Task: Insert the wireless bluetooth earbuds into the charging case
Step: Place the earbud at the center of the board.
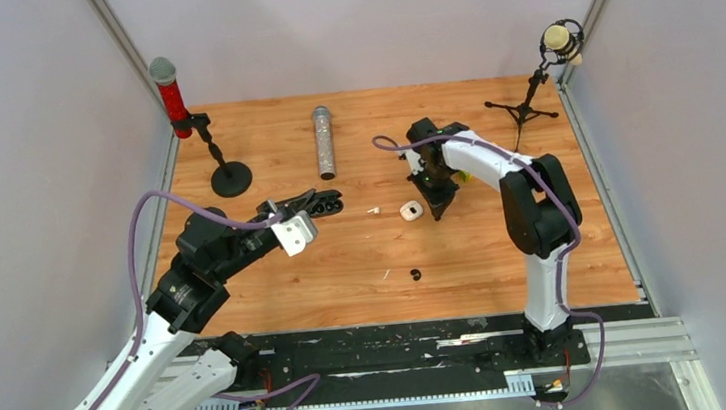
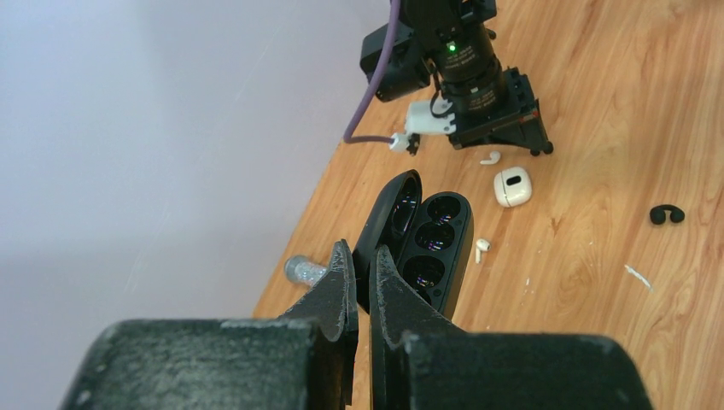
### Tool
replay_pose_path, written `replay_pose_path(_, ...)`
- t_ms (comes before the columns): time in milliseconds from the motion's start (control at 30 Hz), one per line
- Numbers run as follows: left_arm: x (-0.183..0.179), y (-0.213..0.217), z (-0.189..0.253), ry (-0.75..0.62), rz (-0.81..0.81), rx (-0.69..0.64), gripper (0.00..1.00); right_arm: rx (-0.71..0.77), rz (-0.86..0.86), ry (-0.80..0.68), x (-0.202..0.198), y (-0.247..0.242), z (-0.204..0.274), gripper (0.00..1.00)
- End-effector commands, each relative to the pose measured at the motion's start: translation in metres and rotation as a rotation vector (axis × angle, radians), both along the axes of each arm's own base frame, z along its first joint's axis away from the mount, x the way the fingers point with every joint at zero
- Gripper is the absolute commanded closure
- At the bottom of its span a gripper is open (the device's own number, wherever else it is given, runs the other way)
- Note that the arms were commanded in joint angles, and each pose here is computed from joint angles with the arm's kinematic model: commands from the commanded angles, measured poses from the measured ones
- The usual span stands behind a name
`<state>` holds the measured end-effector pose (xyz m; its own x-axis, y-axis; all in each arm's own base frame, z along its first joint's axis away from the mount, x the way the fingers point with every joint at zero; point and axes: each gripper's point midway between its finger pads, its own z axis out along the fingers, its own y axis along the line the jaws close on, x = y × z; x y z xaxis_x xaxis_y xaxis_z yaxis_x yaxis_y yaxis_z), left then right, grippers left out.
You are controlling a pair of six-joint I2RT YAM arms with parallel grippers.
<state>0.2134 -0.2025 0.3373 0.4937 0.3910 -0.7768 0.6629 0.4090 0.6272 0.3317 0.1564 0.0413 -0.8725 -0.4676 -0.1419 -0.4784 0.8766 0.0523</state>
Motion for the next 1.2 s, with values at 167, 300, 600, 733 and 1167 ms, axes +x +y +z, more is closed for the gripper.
replay_pose_path(167,0.001,0.001,0.008,-0.038,0.008,-0.018,1.0,-0.017,0.169,-0.017,-0.014,0.04,0.006,1.0)
replay_pose_path(300,0.002,0.0,0.008,-0.039,0.006,-0.021,1.0,-0.031,0.18,-0.007,-0.013,0.045,0.0,1.0)
replay_pose_path(600,0.002,0.001,0.009,-0.042,0.009,-0.021,1.0,0.133,0.272,-0.03,-0.016,0.102,0.029,1.0)
replay_pose_path(733,0.0,0.001,0.01,-0.042,0.006,-0.03,1.0,0.066,0.227,0.01,-0.008,0.1,0.016,1.0)
replay_pose_path(1167,0.001,0.002,0.013,-0.051,0.012,-0.031,1.0,-0.001,0.221,0.011,-0.005,0.098,0.005,1.0)
